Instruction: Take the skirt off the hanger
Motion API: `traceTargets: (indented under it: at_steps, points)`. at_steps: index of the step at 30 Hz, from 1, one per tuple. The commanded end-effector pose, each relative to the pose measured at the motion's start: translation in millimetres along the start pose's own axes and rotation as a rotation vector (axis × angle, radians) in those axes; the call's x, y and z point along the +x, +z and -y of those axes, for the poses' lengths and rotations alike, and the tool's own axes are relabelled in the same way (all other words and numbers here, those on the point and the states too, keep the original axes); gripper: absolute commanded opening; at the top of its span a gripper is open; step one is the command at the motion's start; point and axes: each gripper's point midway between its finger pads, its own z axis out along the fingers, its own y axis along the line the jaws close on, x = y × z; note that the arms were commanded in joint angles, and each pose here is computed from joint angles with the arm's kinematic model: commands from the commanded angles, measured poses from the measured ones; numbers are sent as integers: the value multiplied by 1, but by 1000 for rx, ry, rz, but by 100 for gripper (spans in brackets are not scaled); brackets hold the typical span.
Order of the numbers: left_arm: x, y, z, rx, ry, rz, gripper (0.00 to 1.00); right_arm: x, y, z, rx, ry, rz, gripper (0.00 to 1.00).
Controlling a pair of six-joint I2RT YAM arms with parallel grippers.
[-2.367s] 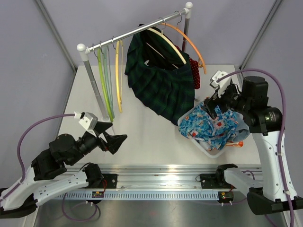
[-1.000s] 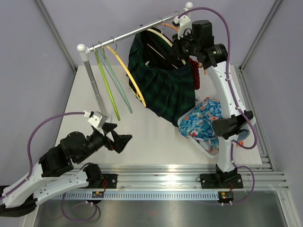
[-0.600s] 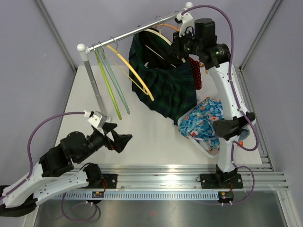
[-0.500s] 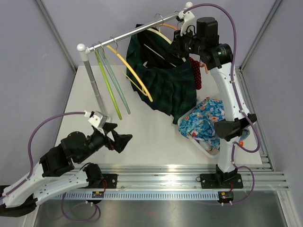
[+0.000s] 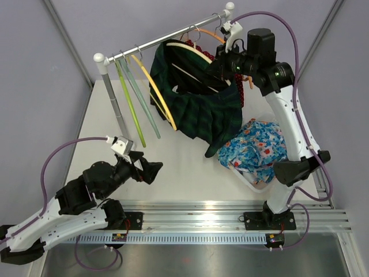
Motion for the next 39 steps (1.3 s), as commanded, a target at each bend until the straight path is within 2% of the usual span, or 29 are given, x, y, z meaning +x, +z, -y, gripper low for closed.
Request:
traceTargets:
  at_steps: [1, 6, 7, 9, 12, 13, 15, 16, 18, 20, 21, 22, 24, 27, 35, 37, 39]
  points:
    - [-9, 10, -8, -80, -88, 67, 99, -39, -34, -38, -100, -56, 162, 0]
    - [-1, 19, -7, -82, -126, 60, 99, -7, -61, -59, -142, -29, 128, 0]
    - [0, 21, -5, -78, -135, 63, 99, 14, -58, -58, -146, -7, 84, 0]
    - [1, 23, -3, -67, -158, 70, 99, 26, -71, -67, -163, -21, 67, 0]
    - [11, 30, -3, -66, -208, 77, 99, 78, -79, -70, -181, -13, -37, 0]
    - [7, 32, 1, -46, -234, 106, 99, 88, -82, -73, -189, -15, -59, 0]
    - [26, 40, 1, -32, -276, 103, 99, 103, -94, -80, -214, -58, -78, 0]
    - [22, 44, 5, -10, -328, 144, 99, 123, -95, -80, -219, -49, -125, 0]
    - [42, 52, -3, -27, -370, 152, 99, 148, -104, -82, -231, -86, -172, 0]
    - [36, 56, -1, -5, -459, 218, 98, 161, -112, -87, -259, -133, -185, 0]
    - [51, 60, -5, -15, -468, 213, 98, 178, -114, -89, -278, -125, -219, 0]
    - [41, 61, -2, 14, -513, 261, 97, 182, -118, -91, -292, -147, -218, 0]
    - [49, 64, -1, 38, -513, 273, 97, 199, -120, -93, -311, -140, -248, 0]
    - [34, 63, 8, 107, -532, 343, 97, 213, -122, -96, -336, -156, -262, 0]
    - [42, 80, 10, 59, -517, 286, 96, 235, -127, -108, -417, -185, -280, 0]
    - [39, 83, 8, 38, -544, 298, 91, 241, -126, -107, -413, -201, -292, 0]
    - [50, 91, 0, -26, -547, 260, 87, 245, -126, -107, -415, -210, -298, 0]
